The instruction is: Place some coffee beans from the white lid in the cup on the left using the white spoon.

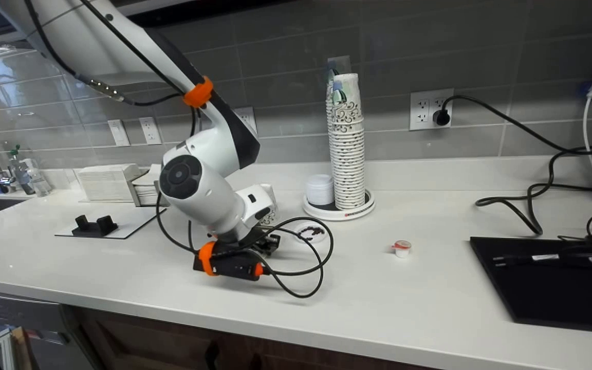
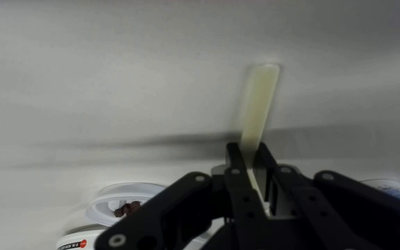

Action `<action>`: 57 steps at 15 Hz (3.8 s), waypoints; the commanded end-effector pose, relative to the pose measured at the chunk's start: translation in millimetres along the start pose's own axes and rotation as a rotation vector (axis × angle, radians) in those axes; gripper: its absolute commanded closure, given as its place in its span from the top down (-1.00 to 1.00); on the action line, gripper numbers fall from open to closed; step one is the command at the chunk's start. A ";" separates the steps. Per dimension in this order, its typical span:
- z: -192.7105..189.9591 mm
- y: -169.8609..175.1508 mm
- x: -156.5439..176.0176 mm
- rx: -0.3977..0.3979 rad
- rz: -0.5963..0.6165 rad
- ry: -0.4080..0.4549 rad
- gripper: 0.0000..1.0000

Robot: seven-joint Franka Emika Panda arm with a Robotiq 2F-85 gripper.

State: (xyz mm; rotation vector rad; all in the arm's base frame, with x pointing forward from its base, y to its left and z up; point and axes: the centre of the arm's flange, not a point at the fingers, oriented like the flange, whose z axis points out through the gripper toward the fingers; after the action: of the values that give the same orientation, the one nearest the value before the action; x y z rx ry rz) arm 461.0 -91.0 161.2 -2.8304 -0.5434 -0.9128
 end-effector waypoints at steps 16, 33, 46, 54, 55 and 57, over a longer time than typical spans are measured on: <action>-35.5 -5.4 84.1 -0.082 0.449 -0.133 -0.93; -21.4 1.0 60.4 -0.207 0.509 -0.107 -0.93; -49.8 -3.0 88.9 -0.389 0.488 -0.192 -0.93; -62.6 -2.1 101.1 -0.416 0.467 -0.216 -0.93; -63.8 -2.8 102.4 -0.417 0.457 -0.217 -0.93; -64.5 -3.5 106.6 -0.409 0.443 -0.218 -0.93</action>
State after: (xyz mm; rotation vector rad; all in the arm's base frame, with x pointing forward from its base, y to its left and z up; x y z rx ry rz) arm 472.4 -87.7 210.9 -3.2174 0.3041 -0.7544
